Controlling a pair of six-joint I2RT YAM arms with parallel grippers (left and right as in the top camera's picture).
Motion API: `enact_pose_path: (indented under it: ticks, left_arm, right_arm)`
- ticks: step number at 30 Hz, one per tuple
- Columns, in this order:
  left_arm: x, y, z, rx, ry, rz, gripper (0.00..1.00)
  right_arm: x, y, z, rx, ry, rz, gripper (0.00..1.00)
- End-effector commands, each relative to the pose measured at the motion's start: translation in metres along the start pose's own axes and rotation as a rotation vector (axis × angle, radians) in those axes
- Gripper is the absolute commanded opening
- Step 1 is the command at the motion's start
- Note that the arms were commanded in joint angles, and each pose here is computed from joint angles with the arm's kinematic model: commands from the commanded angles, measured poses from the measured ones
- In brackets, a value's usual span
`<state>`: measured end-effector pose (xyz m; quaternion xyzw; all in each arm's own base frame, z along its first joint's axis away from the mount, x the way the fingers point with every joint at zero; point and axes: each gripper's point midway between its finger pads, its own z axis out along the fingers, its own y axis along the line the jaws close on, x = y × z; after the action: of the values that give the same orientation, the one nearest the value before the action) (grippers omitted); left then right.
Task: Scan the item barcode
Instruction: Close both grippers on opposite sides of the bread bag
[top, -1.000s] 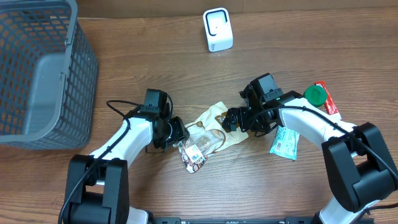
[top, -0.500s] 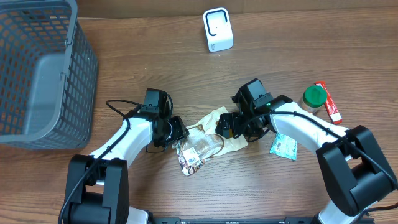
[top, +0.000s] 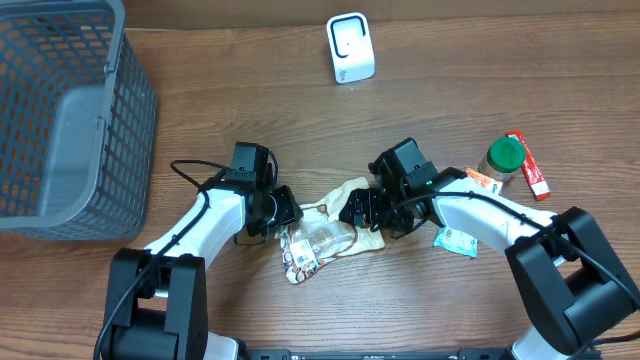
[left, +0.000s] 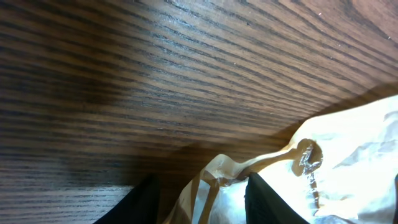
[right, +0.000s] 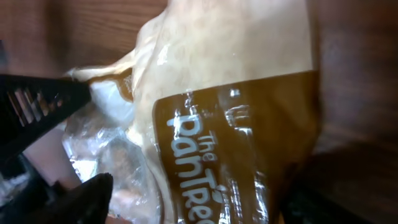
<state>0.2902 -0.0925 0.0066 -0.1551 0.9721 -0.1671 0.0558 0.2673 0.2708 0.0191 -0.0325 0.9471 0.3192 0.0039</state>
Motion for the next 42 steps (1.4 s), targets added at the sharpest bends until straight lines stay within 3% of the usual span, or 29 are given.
enact_pose_path:
  ticks: [1, 8, 15, 36, 42]
  left_arm:
    - [0.001, 0.002, 0.004, -0.006, 0.004, 0.011, 0.37]
    - [0.0, 0.001, 0.004, -0.003, -0.001, 0.013, 0.4]
    - [-0.001, 0.0, 0.004, -0.001, -0.005, 0.014, 0.4]
    - [-0.003, 0.004, 0.004, -0.019, -0.018, 0.014, 0.38]
    - [-0.004, 0.003, 0.004, -0.017, -0.021, 0.015, 0.38]
  right_arm:
    - [0.033, -0.014, 0.018, -0.009, 0.11, 0.048, 0.79]
    - [0.034, -0.007, 0.02, -0.055, 0.111, 0.076, 0.73]
    - [0.035, 0.01, 0.022, -0.117, 0.122, 0.081, 0.58]
    - [0.023, 0.036, 0.022, -0.222, 0.091, 0.093, 0.57]
    - [0.024, 0.037, 0.022, -0.22, 0.093, 0.093, 0.52]
